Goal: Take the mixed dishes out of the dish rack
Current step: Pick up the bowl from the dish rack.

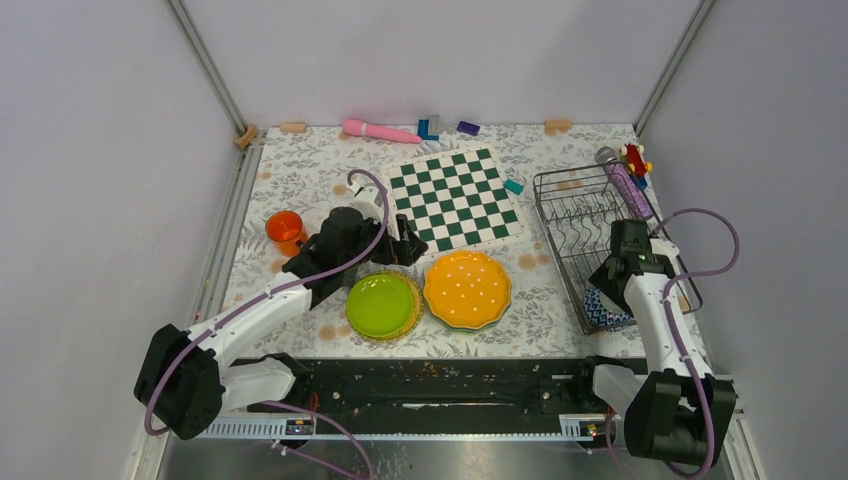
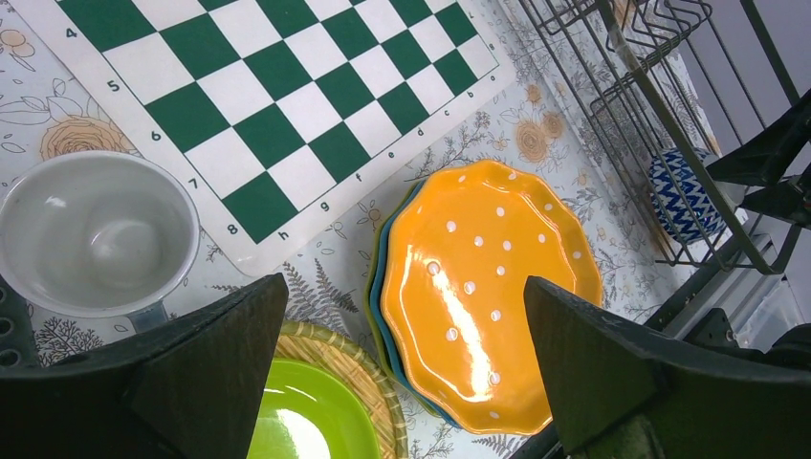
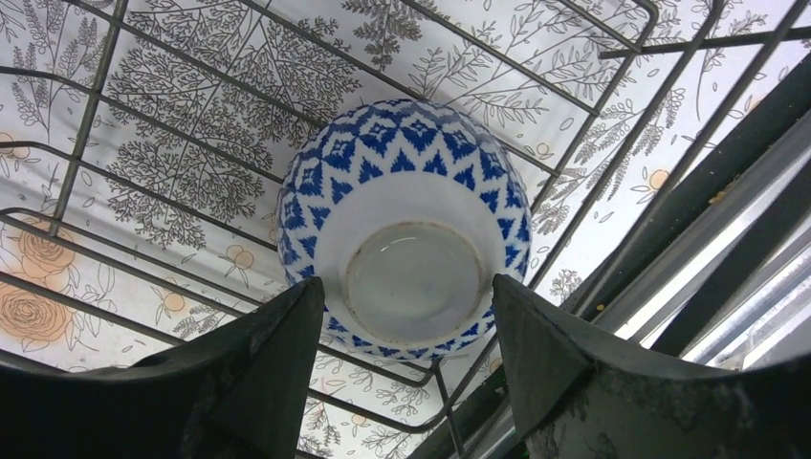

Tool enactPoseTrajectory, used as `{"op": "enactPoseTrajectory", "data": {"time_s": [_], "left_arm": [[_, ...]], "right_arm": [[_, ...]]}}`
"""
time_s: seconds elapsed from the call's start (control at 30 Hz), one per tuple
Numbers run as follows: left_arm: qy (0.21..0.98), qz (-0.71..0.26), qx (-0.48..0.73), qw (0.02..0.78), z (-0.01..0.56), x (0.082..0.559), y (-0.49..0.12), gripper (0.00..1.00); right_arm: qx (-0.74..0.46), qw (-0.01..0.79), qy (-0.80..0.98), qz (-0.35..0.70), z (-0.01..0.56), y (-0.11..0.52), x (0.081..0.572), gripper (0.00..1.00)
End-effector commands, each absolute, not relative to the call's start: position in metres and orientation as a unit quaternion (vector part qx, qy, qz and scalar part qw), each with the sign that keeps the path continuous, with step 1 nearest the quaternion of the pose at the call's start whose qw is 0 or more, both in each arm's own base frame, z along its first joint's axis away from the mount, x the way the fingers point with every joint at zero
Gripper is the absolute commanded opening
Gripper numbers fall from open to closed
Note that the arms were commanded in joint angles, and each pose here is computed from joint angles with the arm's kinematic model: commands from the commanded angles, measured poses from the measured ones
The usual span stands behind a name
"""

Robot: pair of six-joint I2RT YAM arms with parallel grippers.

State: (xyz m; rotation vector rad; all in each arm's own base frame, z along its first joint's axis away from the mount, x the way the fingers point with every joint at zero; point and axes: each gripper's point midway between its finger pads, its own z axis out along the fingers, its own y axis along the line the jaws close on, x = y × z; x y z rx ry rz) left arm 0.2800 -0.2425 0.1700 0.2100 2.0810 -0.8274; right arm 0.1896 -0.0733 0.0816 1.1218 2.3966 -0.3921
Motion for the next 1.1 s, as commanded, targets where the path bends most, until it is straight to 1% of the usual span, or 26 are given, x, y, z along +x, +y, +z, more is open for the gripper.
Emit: {"op": "enactPoseTrajectory", "data": {"time_s": [0.0, 0.07, 0.13, 0.37, 0.63, 0.77, 0.93, 1.07], "left_arm": [[0.821, -0.33, 0.084, 0.458, 0.182, 0.289, -0.242, 0.99], [0.822, -0.328, 0.084, 0.459, 0.182, 0.289, -0.242, 0.99], [0.822, -0.327, 0.083, 0.459, 0.181, 0.29, -0.241, 0.99], [0.822, -0.328, 0.082, 0.458, 0.181, 0.29, -0.242, 0.99], [0.823, -0.328, 0.083, 0.457, 0.18, 0.29, -0.243, 0.99], [0.822, -0.329, 0.083, 0.458, 0.182, 0.289, -0.243, 0.99], [0.821, -0.331, 0.082, 0.459, 0.183, 0.289, -0.242, 0.99], [0.821, -0.332, 0.08, 0.458, 0.183, 0.289, -0.243, 0.99]], "right_arm": [[0.414, 0.231, 0.869, -0.146, 0.077, -0.076, 0.196, 0.71], [0.412, 0.227, 0.87, -0.147, 0.076, -0.076, 0.198, 0.71], [0.412, 0.223, 0.871, -0.148, 0.074, -0.076, 0.198, 0.67], [0.417, 0.231, 0.868, -0.139, 0.069, -0.075, 0.205, 0.43], [0.413, 0.239, 0.871, -0.116, 0.069, -0.069, 0.212, 0.24], [0.412, 0.262, 0.866, -0.104, 0.08, -0.068, 0.216, 0.14], [0.416, 0.306, 0.851, -0.098, 0.102, -0.07, 0.215, 0.06], [0.416, 0.329, 0.841, -0.101, 0.115, -0.073, 0.211, 0.01]]}}
